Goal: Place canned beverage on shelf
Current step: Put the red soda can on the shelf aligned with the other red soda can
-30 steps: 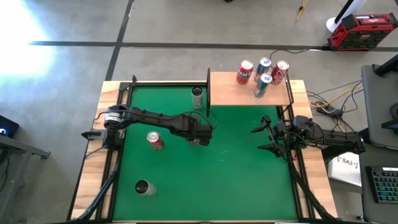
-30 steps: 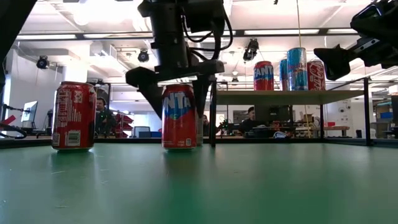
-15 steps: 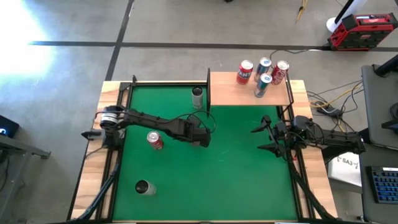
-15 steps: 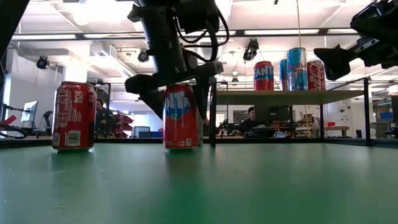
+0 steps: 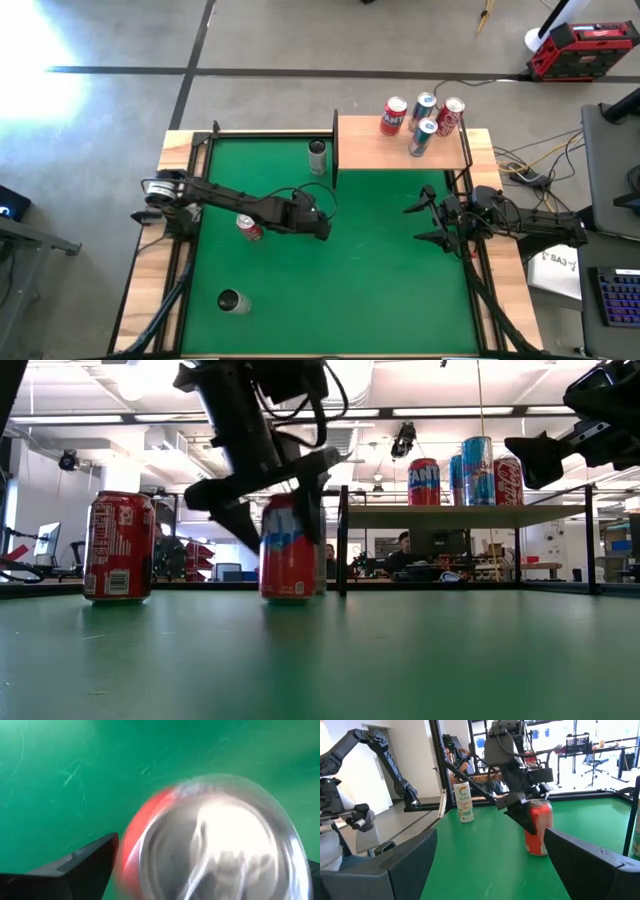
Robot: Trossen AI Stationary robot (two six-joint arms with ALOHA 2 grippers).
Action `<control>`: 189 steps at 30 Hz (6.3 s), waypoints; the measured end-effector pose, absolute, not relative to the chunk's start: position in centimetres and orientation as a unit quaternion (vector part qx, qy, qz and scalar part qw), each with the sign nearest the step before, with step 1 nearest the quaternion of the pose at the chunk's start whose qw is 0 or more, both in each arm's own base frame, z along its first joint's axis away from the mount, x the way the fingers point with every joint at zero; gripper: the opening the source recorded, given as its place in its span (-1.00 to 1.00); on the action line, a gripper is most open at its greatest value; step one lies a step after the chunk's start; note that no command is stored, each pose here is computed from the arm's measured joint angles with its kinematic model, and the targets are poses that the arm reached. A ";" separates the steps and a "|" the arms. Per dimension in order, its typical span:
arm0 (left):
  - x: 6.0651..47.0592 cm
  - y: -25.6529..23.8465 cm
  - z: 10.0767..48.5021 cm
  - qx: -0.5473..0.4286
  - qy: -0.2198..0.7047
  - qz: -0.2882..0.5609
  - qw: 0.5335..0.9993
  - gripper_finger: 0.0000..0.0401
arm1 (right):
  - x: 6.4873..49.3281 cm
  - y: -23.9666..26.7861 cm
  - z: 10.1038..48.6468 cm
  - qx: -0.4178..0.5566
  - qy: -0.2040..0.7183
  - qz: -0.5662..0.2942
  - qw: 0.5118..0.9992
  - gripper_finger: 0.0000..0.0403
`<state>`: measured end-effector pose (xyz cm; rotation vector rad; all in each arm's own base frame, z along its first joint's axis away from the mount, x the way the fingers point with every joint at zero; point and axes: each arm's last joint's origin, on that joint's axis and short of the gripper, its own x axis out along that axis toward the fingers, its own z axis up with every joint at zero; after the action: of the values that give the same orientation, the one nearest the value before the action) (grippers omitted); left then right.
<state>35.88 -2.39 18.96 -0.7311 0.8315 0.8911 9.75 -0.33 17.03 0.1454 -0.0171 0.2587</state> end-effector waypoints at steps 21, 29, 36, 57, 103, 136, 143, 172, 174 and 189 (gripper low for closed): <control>36.7 -4.4 18.2 -0.270 0.339 0.399 0.808 0.87 | 9.8 -0.3 17.0 0.072 -0.009 0.129 0.989 0.78; 36.0 -4.6 18.1 -0.274 0.324 0.391 0.817 0.87 | 9.8 -0.3 17.0 0.072 -0.009 0.129 0.989 0.78; 34.8 -5.5 17.6 -0.264 0.274 0.390 0.838 0.87 | 9.8 -0.3 17.0 0.072 -0.009 0.129 0.989 0.78; 34.5 -5.5 16.2 -0.217 0.231 0.352 0.881 0.87 | 9.8 -0.3 17.0 0.072 -0.009 0.129 0.989 0.78; 39.9 -4.7 24.3 -0.218 0.254 0.324 0.885 0.43 | 9.8 -0.3 17.0 0.072 -0.009 0.129 0.989 0.78; 50.1 3.8 31.8 -0.135 0.275 0.338 0.890 0.43 | 9.8 -0.3 17.0 0.072 -0.009 0.129 0.989 0.78; 51.1 6.8 32.0 -0.161 0.223 0.315 0.908 0.43 | 9.8 -0.4 17.0 0.073 -0.009 0.121 0.990 0.78; 51.6 12.3 32.0 -0.118 0.199 0.218 0.948 0.43 | 9.8 -0.4 17.0 0.073 -0.006 0.120 0.990 0.78; 51.7 12.5 31.8 -0.109 0.202 0.217 0.949 0.43 | 9.8 -0.4 17.0 0.073 -0.006 0.120 0.990 0.78; 51.7 13.4 31.3 -0.088 0.207 0.220 0.949 0.43 | 9.8 -0.4 17.0 0.073 -0.006 0.120 0.990 0.78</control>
<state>51.74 13.36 31.30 -0.1800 0.4207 0.4476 9.81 -0.38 16.98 0.1473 -0.0119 0.2414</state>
